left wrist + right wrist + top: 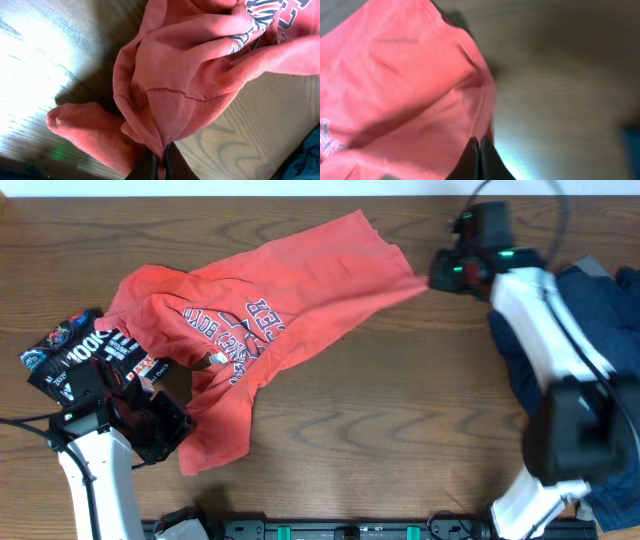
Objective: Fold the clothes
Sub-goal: 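Pull the shirt corner right with the right gripper to spread it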
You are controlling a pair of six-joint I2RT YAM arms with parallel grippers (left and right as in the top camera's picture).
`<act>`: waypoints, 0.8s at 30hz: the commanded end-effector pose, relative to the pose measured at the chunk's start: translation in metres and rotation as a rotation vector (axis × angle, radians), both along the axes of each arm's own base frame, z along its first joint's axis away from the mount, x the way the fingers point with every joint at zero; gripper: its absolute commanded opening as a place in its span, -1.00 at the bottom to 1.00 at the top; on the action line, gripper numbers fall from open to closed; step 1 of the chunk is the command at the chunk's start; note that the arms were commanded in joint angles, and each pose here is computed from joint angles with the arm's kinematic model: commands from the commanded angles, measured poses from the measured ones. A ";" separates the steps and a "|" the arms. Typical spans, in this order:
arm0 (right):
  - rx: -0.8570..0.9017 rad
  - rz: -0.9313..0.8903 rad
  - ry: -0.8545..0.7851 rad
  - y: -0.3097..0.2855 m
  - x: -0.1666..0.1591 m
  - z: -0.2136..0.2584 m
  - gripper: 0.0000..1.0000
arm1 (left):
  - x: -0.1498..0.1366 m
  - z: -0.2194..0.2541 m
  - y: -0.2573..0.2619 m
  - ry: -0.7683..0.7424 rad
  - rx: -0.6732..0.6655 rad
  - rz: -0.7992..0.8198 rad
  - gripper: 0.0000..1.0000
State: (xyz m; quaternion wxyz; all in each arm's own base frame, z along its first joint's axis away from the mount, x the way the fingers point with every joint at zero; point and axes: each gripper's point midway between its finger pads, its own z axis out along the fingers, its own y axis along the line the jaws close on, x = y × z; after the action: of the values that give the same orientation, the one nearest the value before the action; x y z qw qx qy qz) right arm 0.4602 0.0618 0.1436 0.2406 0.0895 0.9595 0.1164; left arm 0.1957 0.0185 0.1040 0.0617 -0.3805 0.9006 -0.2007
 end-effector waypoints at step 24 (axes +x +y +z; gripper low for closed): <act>-0.345 -0.120 0.636 -0.096 -0.166 -0.075 -0.98 | -0.012 -0.001 0.004 0.036 0.043 -0.048 -0.87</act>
State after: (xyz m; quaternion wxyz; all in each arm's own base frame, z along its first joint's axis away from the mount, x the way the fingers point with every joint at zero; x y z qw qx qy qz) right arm 0.3053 -0.0269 0.0765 -0.0350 0.1333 0.9873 -0.0787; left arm 0.1835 0.0155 0.1019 0.0392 -0.3685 0.9085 -0.1932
